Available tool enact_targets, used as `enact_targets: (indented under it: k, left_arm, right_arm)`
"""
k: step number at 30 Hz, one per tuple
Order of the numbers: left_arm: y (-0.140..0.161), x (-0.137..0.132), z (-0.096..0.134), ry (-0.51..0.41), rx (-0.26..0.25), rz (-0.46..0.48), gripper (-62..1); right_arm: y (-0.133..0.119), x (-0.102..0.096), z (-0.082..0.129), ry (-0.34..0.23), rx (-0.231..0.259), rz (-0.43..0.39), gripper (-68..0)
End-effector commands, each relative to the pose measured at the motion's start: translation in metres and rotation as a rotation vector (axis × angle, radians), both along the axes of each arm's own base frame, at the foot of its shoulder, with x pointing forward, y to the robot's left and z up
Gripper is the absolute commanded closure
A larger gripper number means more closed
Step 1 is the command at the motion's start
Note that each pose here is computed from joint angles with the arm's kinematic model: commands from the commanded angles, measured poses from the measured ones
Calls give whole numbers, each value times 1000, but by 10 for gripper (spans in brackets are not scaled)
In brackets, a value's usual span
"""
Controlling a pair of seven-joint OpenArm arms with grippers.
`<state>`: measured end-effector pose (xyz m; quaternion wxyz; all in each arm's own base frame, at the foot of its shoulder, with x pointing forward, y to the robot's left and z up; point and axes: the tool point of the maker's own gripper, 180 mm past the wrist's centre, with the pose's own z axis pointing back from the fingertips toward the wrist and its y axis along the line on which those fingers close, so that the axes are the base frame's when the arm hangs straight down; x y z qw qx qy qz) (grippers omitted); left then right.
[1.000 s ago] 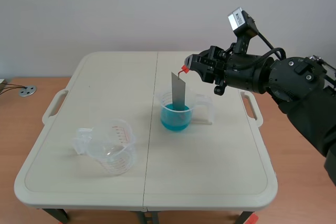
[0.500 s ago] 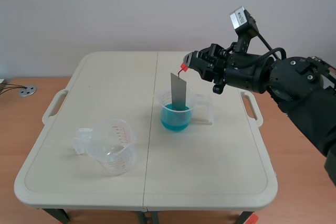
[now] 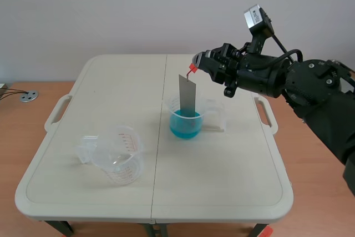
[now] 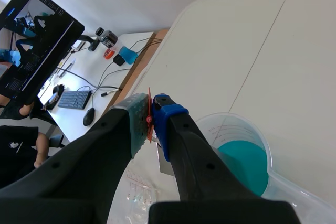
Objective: Hold the metal plate by the orange handle, dip it into the blue solution, take it out and point at it, then put the plate back in the beaker on the left.
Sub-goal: 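Hold the plate still in the solution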
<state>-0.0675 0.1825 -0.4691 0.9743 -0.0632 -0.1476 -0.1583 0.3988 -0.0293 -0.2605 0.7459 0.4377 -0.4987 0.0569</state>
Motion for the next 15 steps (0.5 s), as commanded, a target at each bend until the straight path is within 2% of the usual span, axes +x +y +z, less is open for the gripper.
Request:
enact_targets:
  k: [1, 15]
  left_arm:
    - [-2, -2, 1, 1, -7, 7, -16]
    - [-3, -1, 2, -5, -9, 7, -16]
  right_arm:
    - [-3, 9, 28, -76, 21, -6, -15]
    - [-5, 9, 64, -167, 16, 4, -15]
